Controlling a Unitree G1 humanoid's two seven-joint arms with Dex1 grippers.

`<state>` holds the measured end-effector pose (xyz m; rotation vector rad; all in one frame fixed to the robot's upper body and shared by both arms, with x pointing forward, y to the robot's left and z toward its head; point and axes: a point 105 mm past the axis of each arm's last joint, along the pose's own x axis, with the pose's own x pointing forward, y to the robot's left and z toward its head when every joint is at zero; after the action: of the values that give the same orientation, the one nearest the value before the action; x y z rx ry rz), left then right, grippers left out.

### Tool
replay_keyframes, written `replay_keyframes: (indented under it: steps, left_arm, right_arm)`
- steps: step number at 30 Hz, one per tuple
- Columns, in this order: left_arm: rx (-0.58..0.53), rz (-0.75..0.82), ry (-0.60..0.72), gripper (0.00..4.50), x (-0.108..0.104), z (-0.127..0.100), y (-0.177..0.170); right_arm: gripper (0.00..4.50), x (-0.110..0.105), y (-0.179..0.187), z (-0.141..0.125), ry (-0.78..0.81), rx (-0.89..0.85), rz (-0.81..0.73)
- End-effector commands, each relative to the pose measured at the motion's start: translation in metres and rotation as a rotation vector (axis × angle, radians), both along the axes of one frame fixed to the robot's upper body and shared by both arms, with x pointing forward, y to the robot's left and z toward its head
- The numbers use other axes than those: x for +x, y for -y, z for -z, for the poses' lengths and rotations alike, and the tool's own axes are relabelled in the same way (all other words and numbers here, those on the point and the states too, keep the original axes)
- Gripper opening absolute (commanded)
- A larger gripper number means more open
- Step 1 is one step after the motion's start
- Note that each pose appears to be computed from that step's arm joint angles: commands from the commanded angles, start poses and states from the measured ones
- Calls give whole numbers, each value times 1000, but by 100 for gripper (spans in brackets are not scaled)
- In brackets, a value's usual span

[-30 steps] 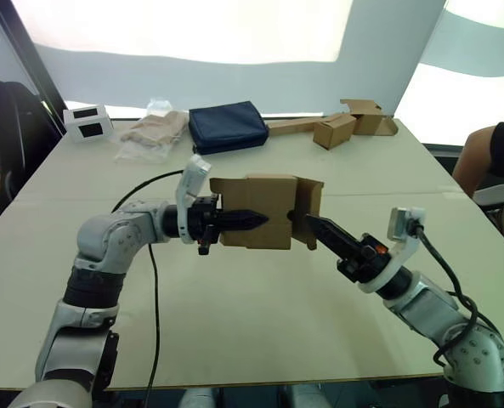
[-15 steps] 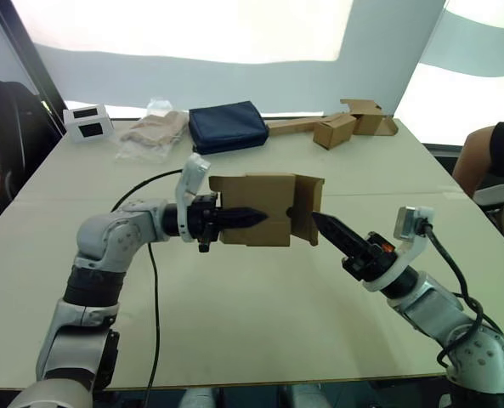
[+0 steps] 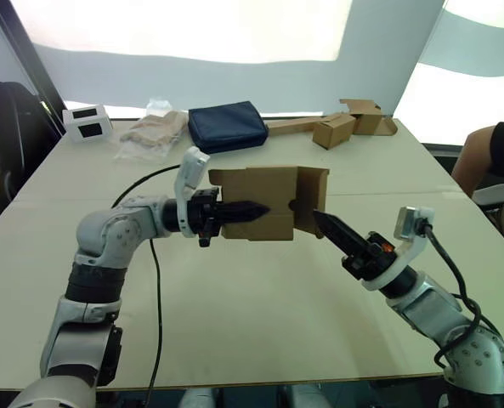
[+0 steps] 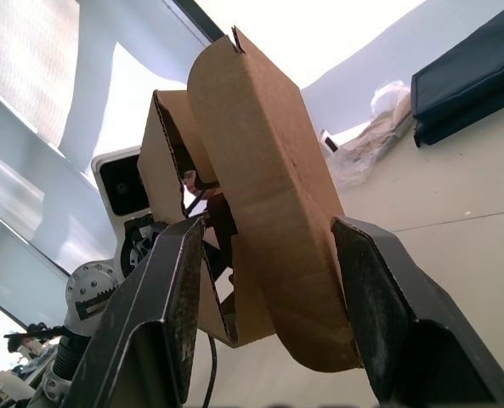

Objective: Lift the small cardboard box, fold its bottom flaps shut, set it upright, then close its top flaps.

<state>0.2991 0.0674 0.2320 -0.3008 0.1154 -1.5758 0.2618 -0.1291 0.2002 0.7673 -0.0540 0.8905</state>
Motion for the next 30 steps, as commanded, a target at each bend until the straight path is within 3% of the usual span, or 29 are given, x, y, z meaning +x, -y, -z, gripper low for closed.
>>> replay_keyframes:
  steps: [1,7,11,30]
  left_arm:
    - [-18,14,41,0,-3,-10,0]
    - [-17,11,34,0,-1,-8,0]
    - [-18,12,32,0,-2,-8,1]
    - [-36,27,35,0,-5,-11,5]
  right_arm:
    - [249,-4,2,-10,40,19,8]
    - [249,-4,3,-13,46,33,13]
    - [148,-5,3,-14,45,33,12]
    - [148,-1,-3,-12,53,-21,22]
